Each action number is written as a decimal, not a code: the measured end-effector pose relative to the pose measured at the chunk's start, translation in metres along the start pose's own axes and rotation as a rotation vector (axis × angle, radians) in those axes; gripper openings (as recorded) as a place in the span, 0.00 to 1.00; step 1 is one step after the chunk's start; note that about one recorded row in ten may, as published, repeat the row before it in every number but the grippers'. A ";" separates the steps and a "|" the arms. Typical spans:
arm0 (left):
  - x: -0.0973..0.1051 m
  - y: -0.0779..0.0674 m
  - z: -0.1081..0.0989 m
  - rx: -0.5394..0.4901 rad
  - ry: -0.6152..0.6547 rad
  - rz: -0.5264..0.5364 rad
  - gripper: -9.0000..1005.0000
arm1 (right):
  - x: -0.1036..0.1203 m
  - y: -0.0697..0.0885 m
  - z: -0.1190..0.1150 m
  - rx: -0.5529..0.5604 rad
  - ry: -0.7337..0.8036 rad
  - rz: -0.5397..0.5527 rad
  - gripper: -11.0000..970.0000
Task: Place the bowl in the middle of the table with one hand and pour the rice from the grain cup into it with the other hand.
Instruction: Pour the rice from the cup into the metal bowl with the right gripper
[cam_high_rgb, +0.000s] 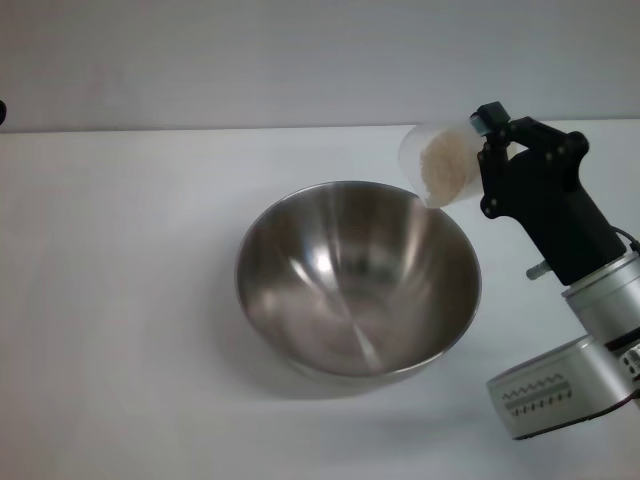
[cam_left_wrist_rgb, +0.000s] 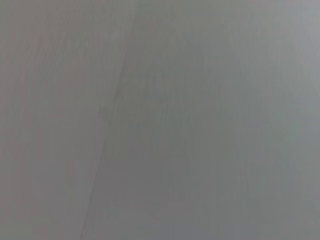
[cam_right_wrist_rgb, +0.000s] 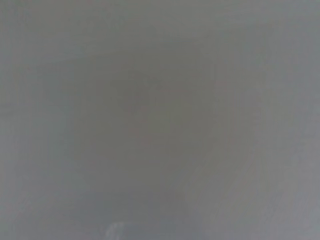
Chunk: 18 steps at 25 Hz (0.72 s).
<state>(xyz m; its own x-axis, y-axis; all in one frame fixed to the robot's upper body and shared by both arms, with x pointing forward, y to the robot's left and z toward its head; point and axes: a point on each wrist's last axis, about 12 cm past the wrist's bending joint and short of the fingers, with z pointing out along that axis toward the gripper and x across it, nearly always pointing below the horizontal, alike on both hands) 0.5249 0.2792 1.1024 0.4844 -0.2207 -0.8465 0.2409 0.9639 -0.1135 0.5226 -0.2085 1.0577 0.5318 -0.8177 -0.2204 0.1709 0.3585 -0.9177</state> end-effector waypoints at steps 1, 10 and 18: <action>0.000 0.000 0.000 0.000 0.000 0.000 0.18 | -0.001 0.000 0.000 -0.003 -0.004 -0.021 0.03; -0.001 0.001 0.000 -0.002 -0.002 0.001 0.18 | -0.007 0.004 0.004 -0.027 -0.054 -0.183 0.03; 0.000 0.002 0.000 -0.005 0.003 0.002 0.18 | -0.010 0.007 0.009 -0.052 -0.106 -0.272 0.03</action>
<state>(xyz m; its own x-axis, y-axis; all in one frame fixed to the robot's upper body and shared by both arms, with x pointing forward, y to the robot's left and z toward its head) 0.5251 0.2808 1.1022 0.4827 -0.2183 -0.8481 0.2358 0.9651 -0.1142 0.5257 -0.1940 1.0567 0.5560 -0.8283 0.0691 0.2778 0.1068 -0.9547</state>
